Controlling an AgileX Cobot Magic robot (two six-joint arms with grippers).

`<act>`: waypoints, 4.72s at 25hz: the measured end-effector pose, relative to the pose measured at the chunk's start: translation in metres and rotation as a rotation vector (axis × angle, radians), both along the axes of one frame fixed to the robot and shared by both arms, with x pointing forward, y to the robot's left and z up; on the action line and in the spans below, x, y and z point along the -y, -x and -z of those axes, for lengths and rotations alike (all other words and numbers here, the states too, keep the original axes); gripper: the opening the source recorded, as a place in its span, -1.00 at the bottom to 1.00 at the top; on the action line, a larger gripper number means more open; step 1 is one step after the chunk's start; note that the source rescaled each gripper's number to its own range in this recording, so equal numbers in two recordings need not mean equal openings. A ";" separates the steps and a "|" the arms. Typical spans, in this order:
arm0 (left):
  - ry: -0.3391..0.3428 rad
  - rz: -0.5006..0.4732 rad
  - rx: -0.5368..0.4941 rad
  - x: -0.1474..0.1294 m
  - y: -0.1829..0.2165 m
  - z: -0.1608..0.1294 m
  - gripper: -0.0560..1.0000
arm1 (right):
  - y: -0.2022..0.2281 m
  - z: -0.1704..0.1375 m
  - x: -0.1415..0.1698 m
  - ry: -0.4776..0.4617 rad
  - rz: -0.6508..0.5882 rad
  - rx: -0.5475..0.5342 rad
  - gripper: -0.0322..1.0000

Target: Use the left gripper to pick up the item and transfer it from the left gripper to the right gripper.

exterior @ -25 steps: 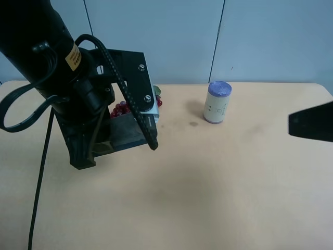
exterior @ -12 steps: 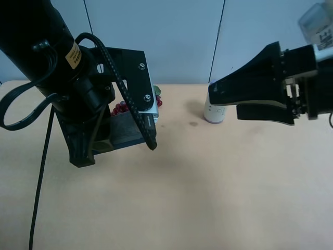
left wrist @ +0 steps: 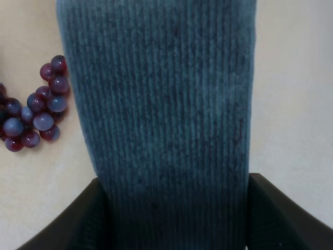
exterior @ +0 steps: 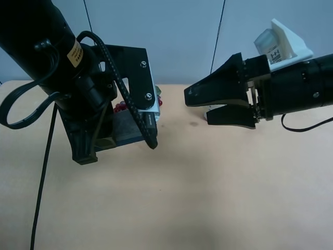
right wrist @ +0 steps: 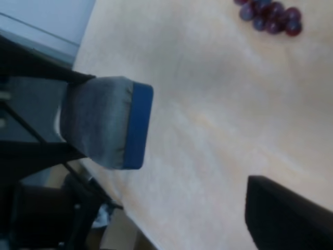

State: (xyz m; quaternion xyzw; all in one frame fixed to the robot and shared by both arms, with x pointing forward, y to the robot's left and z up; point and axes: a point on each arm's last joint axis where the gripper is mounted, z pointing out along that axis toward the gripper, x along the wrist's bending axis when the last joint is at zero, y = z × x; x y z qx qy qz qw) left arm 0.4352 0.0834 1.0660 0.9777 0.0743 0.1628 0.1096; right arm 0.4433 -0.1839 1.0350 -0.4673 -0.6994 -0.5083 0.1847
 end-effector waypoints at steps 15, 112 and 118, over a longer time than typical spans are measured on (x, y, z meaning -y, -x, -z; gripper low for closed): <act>0.029 0.007 0.008 0.003 -0.001 -0.001 -0.89 | -0.042 0.004 -0.026 -0.086 -0.154 -0.049 1.00; 0.431 -0.366 0.154 -0.122 0.094 -0.119 1.00 | -0.061 0.040 -0.054 -0.108 -0.126 -0.128 -0.93; 0.582 -0.448 0.144 -0.170 0.135 -0.106 1.00 | -0.061 0.040 -0.054 -0.108 -0.126 -0.128 -0.93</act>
